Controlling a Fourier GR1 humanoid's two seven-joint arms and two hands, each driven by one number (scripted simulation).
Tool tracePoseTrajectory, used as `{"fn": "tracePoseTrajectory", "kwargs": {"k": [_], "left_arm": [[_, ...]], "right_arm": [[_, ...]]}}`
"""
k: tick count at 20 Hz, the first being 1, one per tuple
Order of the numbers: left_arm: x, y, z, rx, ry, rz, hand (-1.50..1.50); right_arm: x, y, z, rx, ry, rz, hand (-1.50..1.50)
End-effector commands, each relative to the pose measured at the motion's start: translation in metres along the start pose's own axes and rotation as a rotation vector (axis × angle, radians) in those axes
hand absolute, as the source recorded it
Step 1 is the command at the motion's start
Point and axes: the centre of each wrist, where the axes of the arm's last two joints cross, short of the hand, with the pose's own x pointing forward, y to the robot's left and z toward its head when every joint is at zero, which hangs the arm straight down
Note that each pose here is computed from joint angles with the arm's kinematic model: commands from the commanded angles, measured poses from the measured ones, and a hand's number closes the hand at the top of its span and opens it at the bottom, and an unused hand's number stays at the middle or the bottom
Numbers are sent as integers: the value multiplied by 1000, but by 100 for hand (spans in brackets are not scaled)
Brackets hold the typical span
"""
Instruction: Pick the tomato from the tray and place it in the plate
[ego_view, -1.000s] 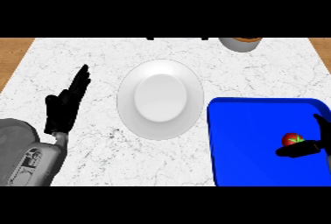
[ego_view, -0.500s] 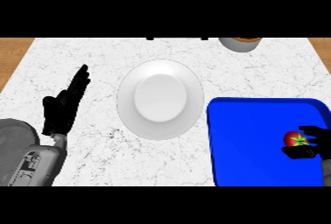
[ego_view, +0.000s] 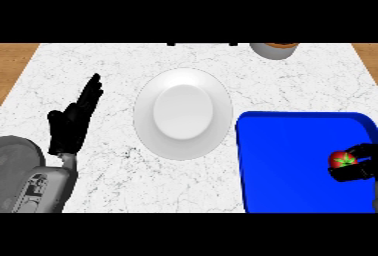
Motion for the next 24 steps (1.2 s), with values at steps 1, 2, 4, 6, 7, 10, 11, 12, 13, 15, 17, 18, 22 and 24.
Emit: {"fn": "tracePoseTrajectory", "kwargs": {"k": [1, 2, 4, 6, 7, 10, 11, 12, 13, 15, 17, 18, 22, 24], "left_arm": [[-4, -1, -2, 6, -8, -13, 0], [-2, 3, 12, -1, 7, -2, 0], [1, -1, 1, -30, -8, -10, 0], [0, -15, 0, -45, -3, 10, 0], [7, -18, -1, -59, -28, 20, 0], [-6, -10, 0, -41, 0, -3, 0], [2, -5, -3, -22, -14, 6, 0], [9, -5, -4, -29, -8, -8, 0], [3, -8, -2, -19, -15, 3, 0], [-8, -12, -1, -20, 0, 3, 0], [-11, -12, 10, -32, 4, -5, 0], [0, -10, -6, 2, -5, -4, 0], [2, -1, -9, -10, -6, 8, 0], [-5, -13, -7, -25, -11, -10, 0]], "right_arm": [[16, 22, 13, -92, -31, -34, 150], [-7, -14, 15, -131, -44, -24, 150], [26, 5, 20, -84, -305, 120, 150], [38, 3, 27, -44, -530, 239, 150], [49, 4, 36, -20, -649, 279, 150], [69, -18, 45, -90, -925, 309, 150], [85, -23, 48, -111, -979, 256, 150], [76, -37, 43, -170, -1049, 214, 150], [83, -24, 53, -195, -1110, 193, 150], [104, -49, 56, -220, -1202, 114, 150], [110, -43, 56, -220, -1265, 59, 150], [112, -39, 64, -200, -1337, 54, 150], [140, -50, 92, -153, -1466, -6, 150], [163, -33, 113, -98, -1473, -21, 150]]}}
